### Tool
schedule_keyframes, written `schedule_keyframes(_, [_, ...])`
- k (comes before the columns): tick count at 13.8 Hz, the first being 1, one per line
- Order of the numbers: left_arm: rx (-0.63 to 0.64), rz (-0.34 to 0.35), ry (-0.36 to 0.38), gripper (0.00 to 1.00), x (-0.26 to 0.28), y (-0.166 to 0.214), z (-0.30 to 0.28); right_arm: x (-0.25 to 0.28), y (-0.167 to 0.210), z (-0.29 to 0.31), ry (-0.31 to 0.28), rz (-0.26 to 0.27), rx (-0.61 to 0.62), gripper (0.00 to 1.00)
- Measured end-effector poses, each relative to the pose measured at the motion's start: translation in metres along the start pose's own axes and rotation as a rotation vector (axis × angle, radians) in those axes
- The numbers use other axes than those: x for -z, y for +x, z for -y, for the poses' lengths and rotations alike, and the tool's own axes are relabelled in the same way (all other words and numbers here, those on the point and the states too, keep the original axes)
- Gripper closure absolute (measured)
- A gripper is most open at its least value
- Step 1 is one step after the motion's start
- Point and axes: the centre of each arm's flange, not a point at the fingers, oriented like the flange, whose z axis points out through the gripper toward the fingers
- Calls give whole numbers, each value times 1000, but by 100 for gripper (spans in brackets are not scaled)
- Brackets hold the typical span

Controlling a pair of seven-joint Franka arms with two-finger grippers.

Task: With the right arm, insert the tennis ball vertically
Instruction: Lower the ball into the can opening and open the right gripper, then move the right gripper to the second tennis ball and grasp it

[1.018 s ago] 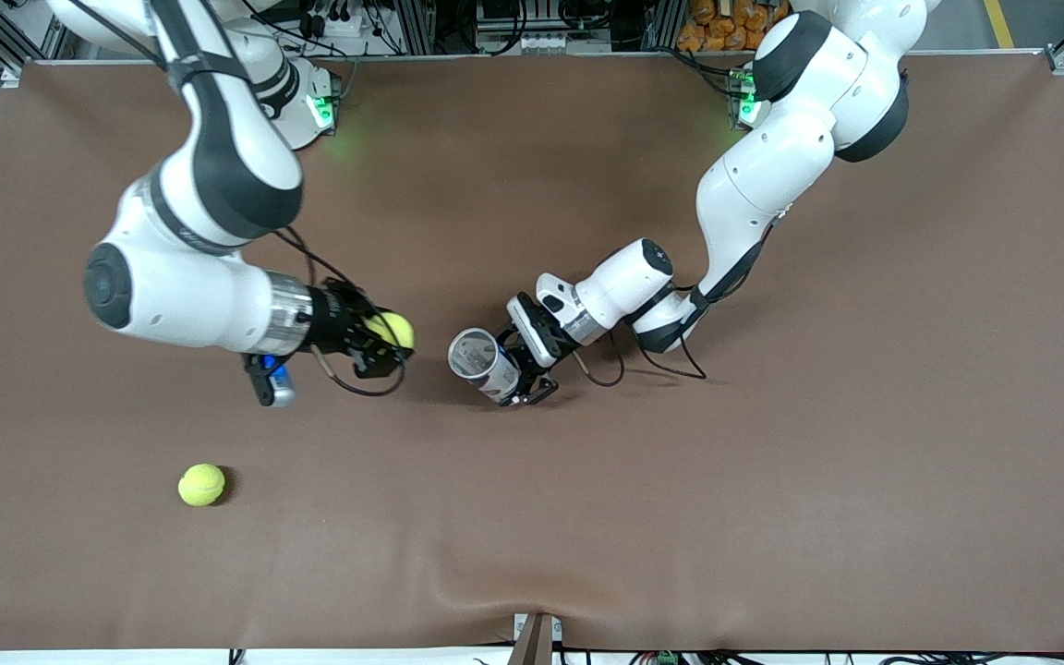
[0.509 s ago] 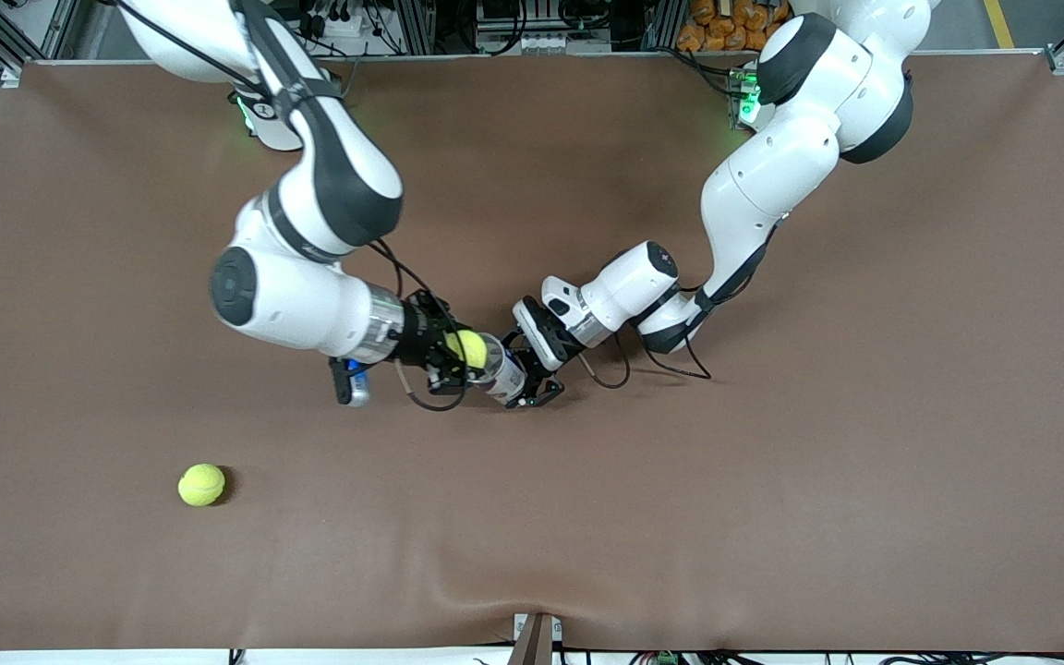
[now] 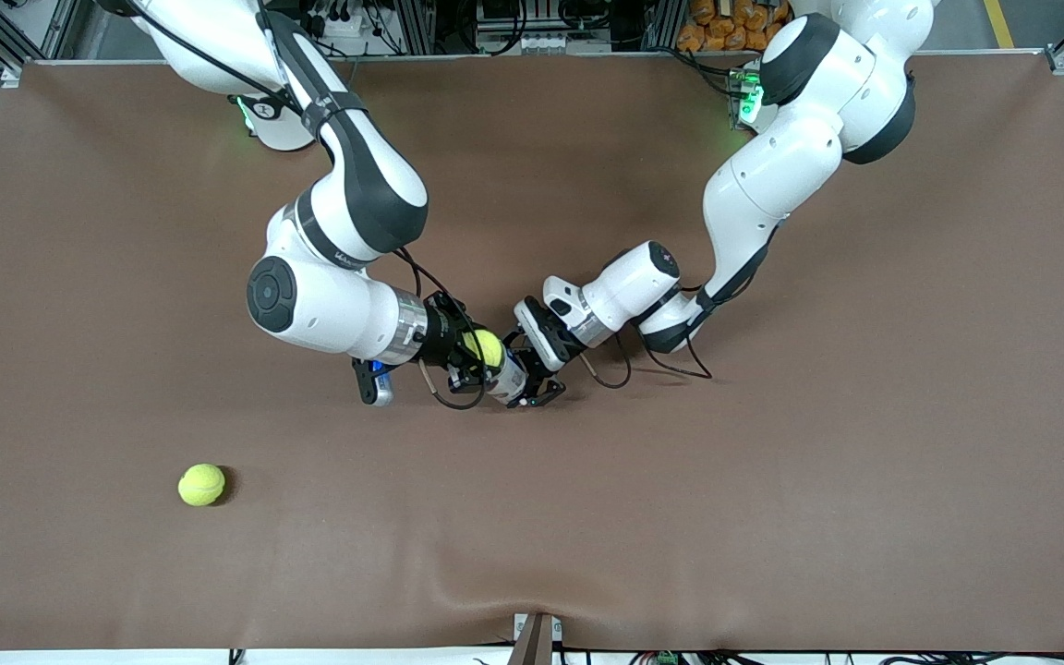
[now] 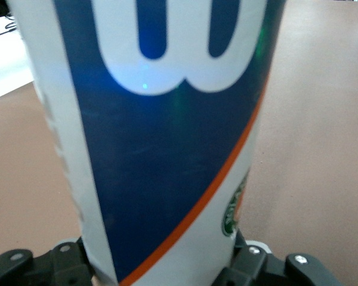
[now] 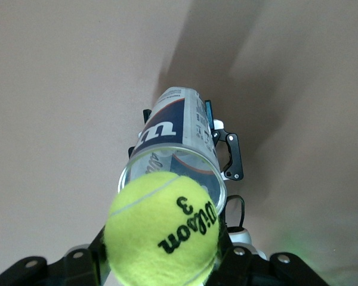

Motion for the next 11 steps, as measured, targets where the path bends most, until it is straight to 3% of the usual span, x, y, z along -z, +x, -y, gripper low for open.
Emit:
schedule_keyframes(3, [-4,-7,-3,20,4,1,5,1,0,0,1,0,0,0])
schedule_keyframes(8, [2,-10,-7,20,5,1,5,7,8,2,-2,-26,3,0])
schedule_keyframes(11, [2,-11,-8,20,5,1,4,25,43,-6,-133,-168,84,0])
